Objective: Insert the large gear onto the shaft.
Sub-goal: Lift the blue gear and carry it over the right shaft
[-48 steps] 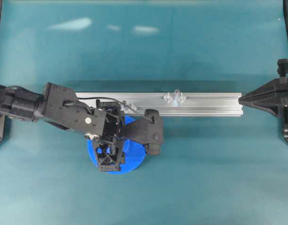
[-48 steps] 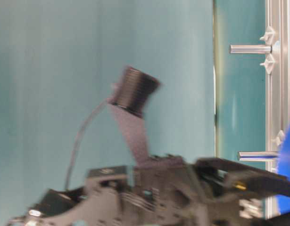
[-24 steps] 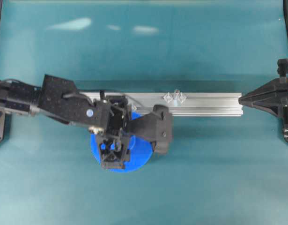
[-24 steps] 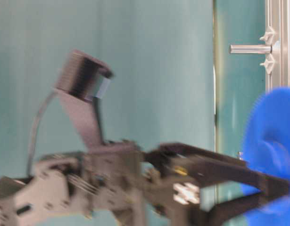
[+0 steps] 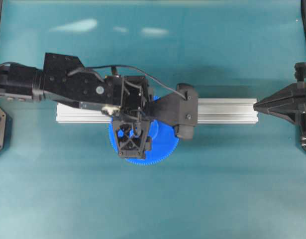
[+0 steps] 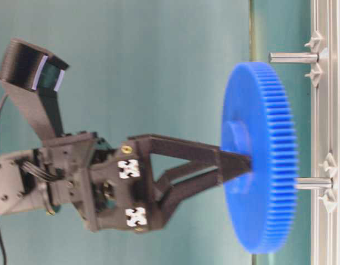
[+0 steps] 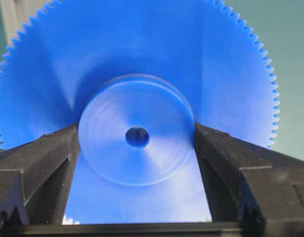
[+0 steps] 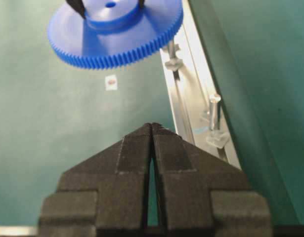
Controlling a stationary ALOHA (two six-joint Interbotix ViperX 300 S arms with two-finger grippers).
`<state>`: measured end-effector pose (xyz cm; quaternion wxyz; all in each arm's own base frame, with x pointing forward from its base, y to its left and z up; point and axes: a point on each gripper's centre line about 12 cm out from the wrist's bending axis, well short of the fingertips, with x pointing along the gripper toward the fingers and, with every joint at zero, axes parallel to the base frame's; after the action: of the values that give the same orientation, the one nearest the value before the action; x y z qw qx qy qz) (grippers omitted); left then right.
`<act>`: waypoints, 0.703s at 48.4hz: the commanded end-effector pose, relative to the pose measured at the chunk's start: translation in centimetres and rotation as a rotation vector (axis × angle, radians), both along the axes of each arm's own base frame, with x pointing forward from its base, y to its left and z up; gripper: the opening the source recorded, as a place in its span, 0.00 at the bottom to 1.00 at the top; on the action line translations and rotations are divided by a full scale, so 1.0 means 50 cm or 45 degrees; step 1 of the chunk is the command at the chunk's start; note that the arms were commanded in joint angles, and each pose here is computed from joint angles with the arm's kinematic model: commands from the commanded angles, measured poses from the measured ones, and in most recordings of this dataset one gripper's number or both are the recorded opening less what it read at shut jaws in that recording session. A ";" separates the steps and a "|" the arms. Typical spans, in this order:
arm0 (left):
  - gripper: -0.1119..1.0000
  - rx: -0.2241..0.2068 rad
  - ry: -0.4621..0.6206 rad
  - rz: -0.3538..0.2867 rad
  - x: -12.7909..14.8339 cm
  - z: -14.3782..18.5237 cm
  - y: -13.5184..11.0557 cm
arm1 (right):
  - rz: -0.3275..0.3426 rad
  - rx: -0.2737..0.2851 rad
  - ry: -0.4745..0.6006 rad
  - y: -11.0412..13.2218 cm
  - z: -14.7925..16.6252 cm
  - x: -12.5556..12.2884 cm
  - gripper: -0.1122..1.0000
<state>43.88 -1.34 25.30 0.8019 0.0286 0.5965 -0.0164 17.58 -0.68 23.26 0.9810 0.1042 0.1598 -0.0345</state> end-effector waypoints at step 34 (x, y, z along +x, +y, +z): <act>0.79 0.065 -0.095 -0.062 0.105 0.064 0.086 | -0.006 0.011 -0.006 -0.001 0.000 0.001 0.15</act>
<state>48.65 2.39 26.03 0.8023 0.0618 0.5931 -0.0259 17.45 -0.68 22.79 0.9802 0.1035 0.1651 -0.0350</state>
